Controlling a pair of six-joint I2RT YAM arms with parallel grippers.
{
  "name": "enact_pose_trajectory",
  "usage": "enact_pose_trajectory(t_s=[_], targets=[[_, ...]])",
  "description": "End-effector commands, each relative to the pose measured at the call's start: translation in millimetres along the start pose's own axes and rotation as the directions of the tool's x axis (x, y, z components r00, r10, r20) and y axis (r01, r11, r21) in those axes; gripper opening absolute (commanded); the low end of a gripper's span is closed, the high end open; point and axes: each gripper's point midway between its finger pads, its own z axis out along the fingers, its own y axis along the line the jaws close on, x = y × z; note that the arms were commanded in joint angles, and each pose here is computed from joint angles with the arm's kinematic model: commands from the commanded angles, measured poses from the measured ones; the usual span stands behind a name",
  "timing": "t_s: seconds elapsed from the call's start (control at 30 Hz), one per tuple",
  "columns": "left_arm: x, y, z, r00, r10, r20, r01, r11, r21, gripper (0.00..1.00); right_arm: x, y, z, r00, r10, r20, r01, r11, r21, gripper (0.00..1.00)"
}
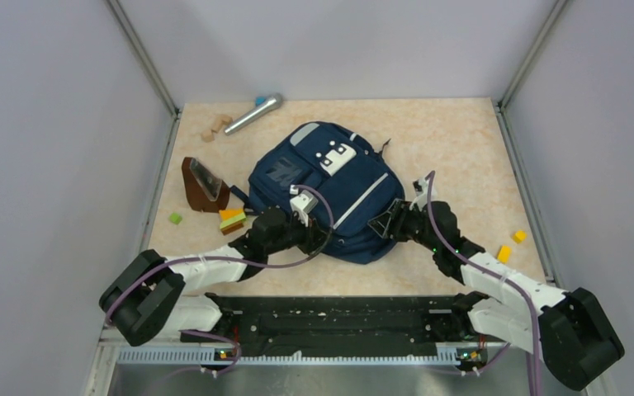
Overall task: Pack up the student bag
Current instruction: Zip the student bag at the center of the board.
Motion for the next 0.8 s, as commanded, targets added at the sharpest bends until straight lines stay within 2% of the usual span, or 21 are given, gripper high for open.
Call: enact_pose_trajectory(t_s=[0.0, 0.3, 0.47, 0.77], targets=[[-14.0, -16.5, 9.4, 0.999, 0.042, 0.02, -0.043, 0.999, 0.03, 0.0, -8.0, 7.9, 3.0, 0.999, 0.007, 0.039, -0.005, 0.999, -0.033, 0.55], [-8.6, -33.1, 24.7, 0.997, 0.068, -0.036, -0.067, 0.997, 0.043, 0.0, -5.7, 20.3, 10.5, 0.999, 0.029, 0.038, -0.026, 0.997, -0.075, 0.52], [-9.6, -42.4, 32.5, 0.996, 0.072, -0.043, -0.069, 0.996, 0.059, 0.0, -2.3, 28.0, 16.8, 0.999, 0.035, 0.029, -0.032, 0.995, -0.094, 0.42], [-33.6, -68.7, 34.6, 1.0, 0.029, 0.008, -0.03, 0.989, 0.145, 0.0, 5.8, 45.2, 26.3, 0.999, 0.032, -0.003, -0.032, 0.991, -0.134, 0.12]])
